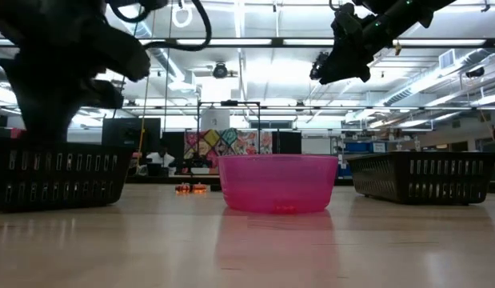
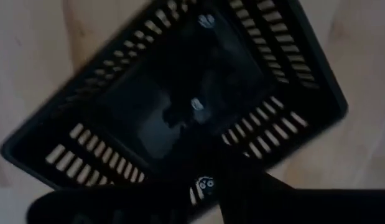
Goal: Sort Halloween decoration
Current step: Put the black skeleton toy into the bottom black bin, then put the orange pumpkin toy into the pink bowl
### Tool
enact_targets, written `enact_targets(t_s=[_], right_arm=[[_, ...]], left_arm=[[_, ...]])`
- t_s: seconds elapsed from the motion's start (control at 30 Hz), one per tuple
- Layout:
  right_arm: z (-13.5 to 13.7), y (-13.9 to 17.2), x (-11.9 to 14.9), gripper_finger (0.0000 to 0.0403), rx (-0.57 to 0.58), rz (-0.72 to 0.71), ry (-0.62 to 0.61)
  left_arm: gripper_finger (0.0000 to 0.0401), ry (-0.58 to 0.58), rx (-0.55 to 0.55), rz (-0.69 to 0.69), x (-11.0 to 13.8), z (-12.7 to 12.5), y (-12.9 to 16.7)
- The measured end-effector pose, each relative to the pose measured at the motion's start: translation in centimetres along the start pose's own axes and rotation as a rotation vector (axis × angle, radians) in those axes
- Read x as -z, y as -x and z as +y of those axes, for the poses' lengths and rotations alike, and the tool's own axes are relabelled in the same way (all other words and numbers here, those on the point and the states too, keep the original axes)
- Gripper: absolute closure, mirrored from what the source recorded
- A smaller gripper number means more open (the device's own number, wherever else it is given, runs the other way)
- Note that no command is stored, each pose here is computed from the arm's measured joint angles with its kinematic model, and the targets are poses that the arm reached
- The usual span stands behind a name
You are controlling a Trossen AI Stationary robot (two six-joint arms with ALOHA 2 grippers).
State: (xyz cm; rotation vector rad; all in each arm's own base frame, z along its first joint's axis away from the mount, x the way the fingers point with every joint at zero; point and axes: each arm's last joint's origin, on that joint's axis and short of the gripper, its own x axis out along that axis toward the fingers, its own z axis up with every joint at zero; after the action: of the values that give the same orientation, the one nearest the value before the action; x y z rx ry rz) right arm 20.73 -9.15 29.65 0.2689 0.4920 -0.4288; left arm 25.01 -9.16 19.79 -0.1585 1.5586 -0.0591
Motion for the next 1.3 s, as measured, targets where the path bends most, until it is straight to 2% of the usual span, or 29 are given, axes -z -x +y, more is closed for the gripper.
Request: enact_targets(t_s=[0.3,0.5,0.63,0.73,0.87,1.07,1.17,1.3], right_arm=[[0.0,0.0,0.0,0.0263,0.0,-0.001,-0.006],[-0.1,0.0,0.0,0.0263,0.022,-0.005,-0.007],[-0.1,0.0,0.0,0.0263,0.03,-0.007,-0.008],[-0.1,0.0,-0.1,0.0263,0.031,-0.011,-0.008],[-0.2,-0.2,-0.1,0.0263,0.033,-0.011,-0.006],[-0.2,-1.5,0.4,0.0263,0.032,0.046,-0.022],[0.0,-2.2,0.6,0.0263,0.014,0.065,-0.054],[0.1,-2.9,0.9,0.0263,-0.006,0.092,-0.077]], left_arm=[[0.0274,0.035,-0.014,-0.096,-1.0,0.9,0.2],[0.0254,0.095,-0.006,-0.198,-1.2,2.7,2.7],[0.0257,0.171,-0.115,-0.322,-1.2,5.2,4.7],[0.0257,0.188,-0.151,-0.354,-1.8,7.7,5.1],[0.0257,0.175,-0.155,-0.374,-3.4,11.2,4.4],[0.0257,0.284,-0.179,-0.388,-5.0,16.4,2.6],[0.0257,0.228,-0.196,-0.37,-5.5,17.9,1.7],[0.0257,0.027,-0.159,-0.305,-5.6,18.6,0.4]])
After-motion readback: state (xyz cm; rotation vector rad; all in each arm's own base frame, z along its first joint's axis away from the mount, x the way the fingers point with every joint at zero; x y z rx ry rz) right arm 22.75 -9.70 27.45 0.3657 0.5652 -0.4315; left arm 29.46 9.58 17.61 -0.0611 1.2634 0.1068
